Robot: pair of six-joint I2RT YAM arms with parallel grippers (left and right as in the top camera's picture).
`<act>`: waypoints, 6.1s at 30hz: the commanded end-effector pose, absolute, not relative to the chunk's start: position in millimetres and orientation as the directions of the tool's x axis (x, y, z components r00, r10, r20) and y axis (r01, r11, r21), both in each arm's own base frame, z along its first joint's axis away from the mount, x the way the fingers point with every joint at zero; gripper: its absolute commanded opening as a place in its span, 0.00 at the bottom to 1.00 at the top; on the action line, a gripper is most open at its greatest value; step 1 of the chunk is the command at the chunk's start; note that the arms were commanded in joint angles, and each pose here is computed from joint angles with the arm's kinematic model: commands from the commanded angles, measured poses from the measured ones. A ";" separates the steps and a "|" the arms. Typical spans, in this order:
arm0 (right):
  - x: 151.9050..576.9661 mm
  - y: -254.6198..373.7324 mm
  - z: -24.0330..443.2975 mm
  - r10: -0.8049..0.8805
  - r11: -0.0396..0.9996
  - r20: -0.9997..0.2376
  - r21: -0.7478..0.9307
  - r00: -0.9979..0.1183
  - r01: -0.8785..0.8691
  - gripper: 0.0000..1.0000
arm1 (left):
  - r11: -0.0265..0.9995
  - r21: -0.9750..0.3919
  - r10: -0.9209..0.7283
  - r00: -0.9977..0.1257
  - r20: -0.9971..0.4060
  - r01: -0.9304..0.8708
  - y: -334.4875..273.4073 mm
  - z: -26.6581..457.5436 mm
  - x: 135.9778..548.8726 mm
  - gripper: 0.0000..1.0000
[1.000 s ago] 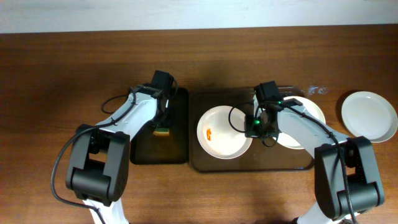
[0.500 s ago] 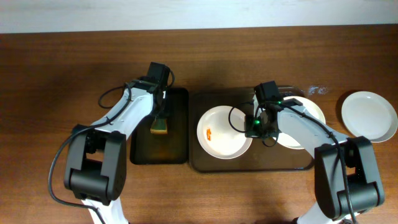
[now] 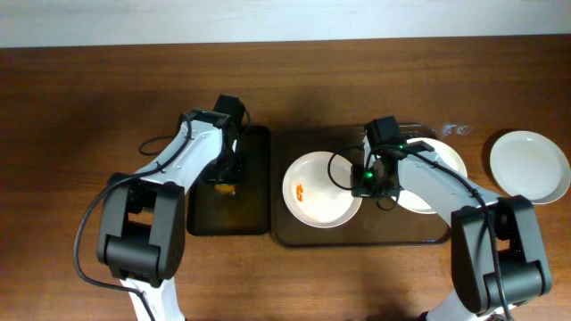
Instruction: Clean dirty plates on tray and stack at the side
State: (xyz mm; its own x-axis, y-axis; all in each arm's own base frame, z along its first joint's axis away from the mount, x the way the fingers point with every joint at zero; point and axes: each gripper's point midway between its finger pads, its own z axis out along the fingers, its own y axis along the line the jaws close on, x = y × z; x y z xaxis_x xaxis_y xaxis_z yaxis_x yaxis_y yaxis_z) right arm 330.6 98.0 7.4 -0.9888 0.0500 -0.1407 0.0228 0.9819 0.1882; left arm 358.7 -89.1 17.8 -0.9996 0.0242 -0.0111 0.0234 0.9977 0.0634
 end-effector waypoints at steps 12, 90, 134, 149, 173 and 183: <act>332.0 91.0 8.8 0.058 0.986 -0.148 0.161 -0.987 0.033 0.05 | 0.998 0.044 0.038 -0.991 -0.125 0.032 -96.7 13.0 395.4 0.76; 313.8 78.5 11.2 0.074 0.887 -0.060 0.461 -0.995 0.038 0.04 | 0.828 -0.241 0.455 -0.858 -0.238 0.506 -312.0 30.6 319.9 0.00; 313.6 78.5 11.2 0.074 0.886 -0.060 0.461 -0.996 0.038 0.04 | 0.832 -0.138 0.481 -0.823 -0.302 0.537 -297.1 50.4 325.5 0.00; 312.6 78.5 11.1 0.074 0.886 -0.055 0.461 -0.996 0.040 0.04 | 0.823 0.030 0.555 -0.792 -0.253 0.567 -299.6 -5.4 317.1 0.00; 308.9 80.3 10.8 0.068 0.887 -0.041 0.460 -0.997 0.041 0.39 | 0.975 -0.065 0.194 -0.955 -0.225 0.213 -156.9 116.8 381.7 0.02; 306.7 92.0 -3.0 0.024 0.971 -0.063 0.238 -0.998 0.008 0.21 | 0.990 -0.138 -0.020 -0.985 -0.171 0.004 -79.6 50.7 386.6 0.04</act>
